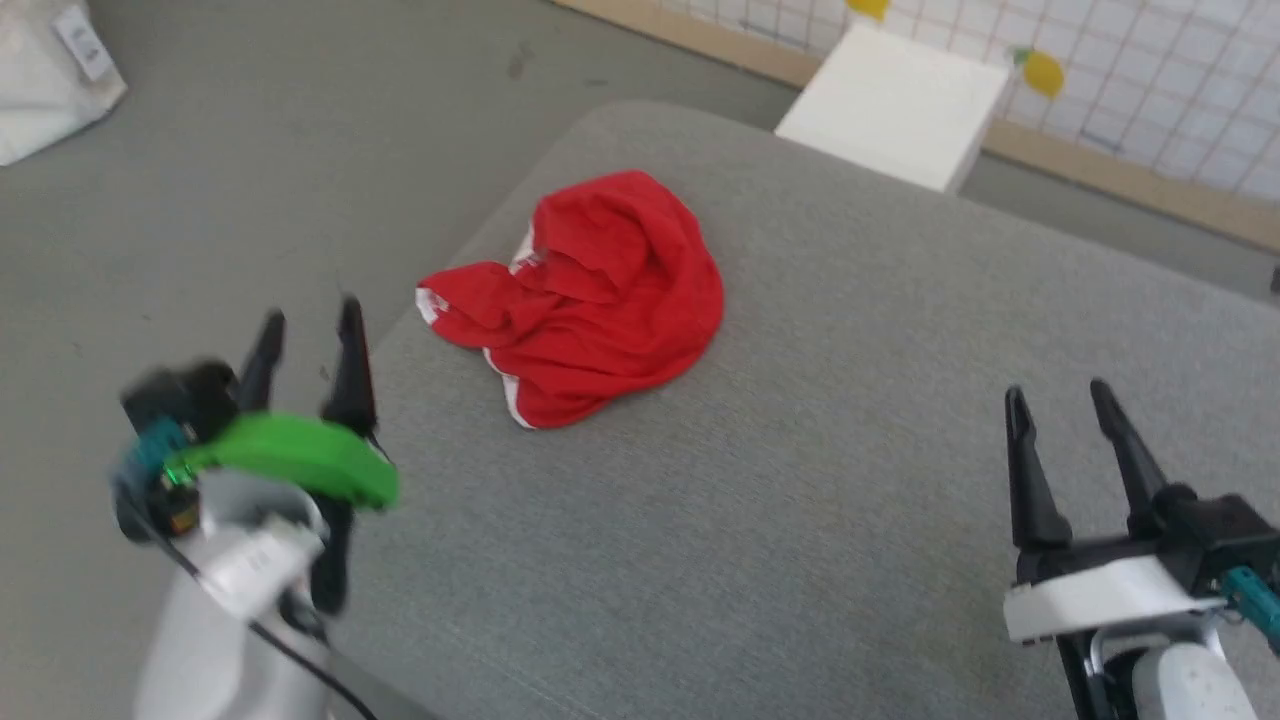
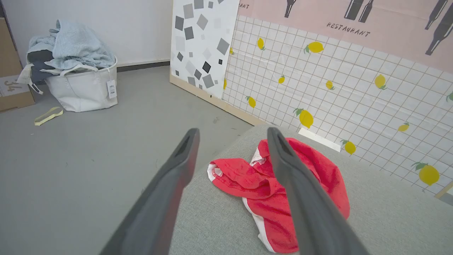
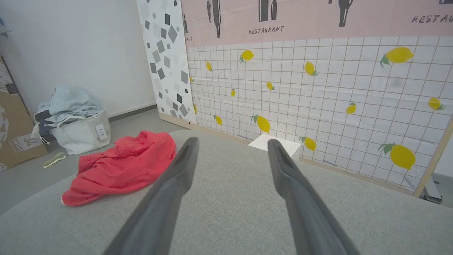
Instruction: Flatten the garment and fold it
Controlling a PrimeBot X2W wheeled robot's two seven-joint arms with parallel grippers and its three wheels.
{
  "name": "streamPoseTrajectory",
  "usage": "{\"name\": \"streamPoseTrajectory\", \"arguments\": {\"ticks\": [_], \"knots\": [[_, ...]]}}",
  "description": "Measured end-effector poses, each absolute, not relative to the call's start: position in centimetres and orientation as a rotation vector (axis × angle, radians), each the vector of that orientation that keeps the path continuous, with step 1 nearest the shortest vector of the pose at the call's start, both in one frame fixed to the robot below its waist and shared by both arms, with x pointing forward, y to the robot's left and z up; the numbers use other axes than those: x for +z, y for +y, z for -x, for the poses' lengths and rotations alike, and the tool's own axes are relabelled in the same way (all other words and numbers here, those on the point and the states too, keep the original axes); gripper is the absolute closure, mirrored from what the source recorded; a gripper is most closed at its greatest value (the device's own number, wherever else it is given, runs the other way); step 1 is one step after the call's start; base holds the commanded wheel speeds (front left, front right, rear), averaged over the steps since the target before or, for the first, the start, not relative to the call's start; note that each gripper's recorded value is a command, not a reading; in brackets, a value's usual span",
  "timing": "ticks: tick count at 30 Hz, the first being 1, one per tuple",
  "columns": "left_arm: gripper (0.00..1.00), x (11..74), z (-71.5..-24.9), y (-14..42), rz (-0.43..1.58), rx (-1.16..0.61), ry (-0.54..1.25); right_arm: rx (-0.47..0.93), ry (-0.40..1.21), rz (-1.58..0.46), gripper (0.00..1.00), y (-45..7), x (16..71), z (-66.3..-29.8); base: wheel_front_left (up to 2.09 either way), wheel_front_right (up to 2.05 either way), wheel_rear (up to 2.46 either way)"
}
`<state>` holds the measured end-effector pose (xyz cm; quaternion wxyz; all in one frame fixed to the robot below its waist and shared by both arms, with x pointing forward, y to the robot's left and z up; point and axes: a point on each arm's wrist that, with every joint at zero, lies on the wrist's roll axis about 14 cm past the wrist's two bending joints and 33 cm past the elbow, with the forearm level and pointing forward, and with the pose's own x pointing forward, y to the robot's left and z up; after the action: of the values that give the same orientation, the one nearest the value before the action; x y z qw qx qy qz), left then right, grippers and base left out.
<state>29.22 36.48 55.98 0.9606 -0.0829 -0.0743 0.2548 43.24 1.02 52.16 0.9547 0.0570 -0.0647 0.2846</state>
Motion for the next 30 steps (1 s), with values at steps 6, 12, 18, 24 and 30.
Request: {"name": "streamPoseTrajectory", "arguments": {"ticks": [6, 12, 18, 24, 30], "knots": [[0.00, 55.9, -35.9, 38.1, 0.257, 0.454, 0.020, 0.509, -0.142, -0.140, 0.00, -0.8, 51.4, -46.2, 0.00, 0.00, 0.00], [0.00, 50.8, -40.7, 37.4, 0.359, 0.396, 0.324, 0.417, -0.080, -0.153, 0.00, -3.8, 48.0, -48.2, 0.00, 0.00, 0.00], [0.00, 42.9, -42.2, 35.4, 0.435, 0.382, 0.694, 0.310, -0.027, -0.157, 0.00, -7.7, 45.1, -49.4, 0.00, 0.00, 0.00], [0.00, 36.7, -42.1, 33.4, 0.474, 0.397, 0.947, 0.230, 0.037, -0.148, 0.00, -10.9, 42.2, -49.3, 0.00, 0.00, 0.00], [0.98, 34.9, -42.8, 32.9, 0.427, 0.377, 1.054, 0.151, 0.087, -0.129, 0.00, -14.0, 40.4, -48.6, 0.00, 0.00, 0.00]]}}
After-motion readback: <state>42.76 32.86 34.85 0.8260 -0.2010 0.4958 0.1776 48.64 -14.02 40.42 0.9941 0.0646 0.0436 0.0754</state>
